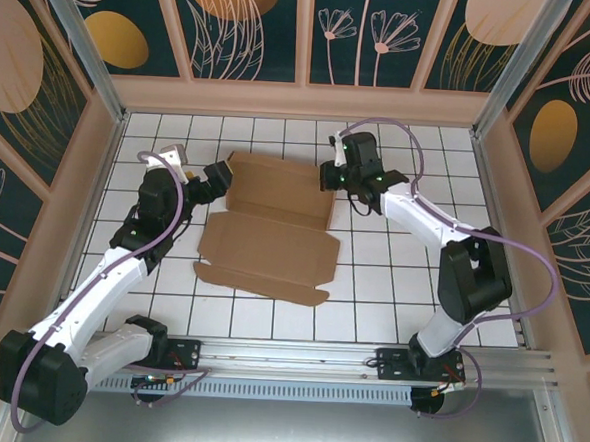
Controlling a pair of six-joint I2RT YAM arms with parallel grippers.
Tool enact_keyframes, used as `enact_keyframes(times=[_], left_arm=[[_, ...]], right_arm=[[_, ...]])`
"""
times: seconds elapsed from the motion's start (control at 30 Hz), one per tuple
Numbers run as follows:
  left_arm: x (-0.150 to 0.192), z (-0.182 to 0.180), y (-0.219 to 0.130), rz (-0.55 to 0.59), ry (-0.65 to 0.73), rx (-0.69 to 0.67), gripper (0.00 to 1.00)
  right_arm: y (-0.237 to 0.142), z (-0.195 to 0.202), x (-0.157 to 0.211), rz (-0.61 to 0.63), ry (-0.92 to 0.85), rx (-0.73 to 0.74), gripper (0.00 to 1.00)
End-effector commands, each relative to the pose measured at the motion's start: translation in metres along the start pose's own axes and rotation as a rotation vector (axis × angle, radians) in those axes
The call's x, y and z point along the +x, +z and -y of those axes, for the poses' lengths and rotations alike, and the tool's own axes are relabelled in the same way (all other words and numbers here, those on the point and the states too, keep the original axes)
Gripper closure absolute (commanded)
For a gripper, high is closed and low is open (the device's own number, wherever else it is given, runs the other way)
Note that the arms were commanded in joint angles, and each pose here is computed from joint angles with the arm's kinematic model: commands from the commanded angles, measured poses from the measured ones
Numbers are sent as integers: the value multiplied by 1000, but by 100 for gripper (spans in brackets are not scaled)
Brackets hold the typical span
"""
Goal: Fold the paper box
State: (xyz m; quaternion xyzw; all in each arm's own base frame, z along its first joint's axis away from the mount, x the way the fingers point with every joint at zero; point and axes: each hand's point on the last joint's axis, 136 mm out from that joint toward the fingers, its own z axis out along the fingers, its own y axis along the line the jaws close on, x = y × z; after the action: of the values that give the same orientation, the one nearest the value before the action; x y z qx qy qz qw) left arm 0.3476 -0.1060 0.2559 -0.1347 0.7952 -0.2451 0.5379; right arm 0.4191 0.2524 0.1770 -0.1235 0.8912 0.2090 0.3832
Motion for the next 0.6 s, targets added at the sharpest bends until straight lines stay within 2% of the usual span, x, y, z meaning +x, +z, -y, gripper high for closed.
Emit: enact_keyframes(times=[0.0,0.2,0.4,0.57], left_arm=[[-29,7,-11,62,-9,-30,1],[-63,24,-30,134,-25,-6,1],[-91,49,-41,156,-21,42,1],[-108,70,-41,142,-2,84,2]], right_arm=[[20,29,48,-168,63,57,100],[32,54,48,-164,126,66,100],[40,75,62,-181,224,74,99],[36,51,102,-232,268,33,88]])
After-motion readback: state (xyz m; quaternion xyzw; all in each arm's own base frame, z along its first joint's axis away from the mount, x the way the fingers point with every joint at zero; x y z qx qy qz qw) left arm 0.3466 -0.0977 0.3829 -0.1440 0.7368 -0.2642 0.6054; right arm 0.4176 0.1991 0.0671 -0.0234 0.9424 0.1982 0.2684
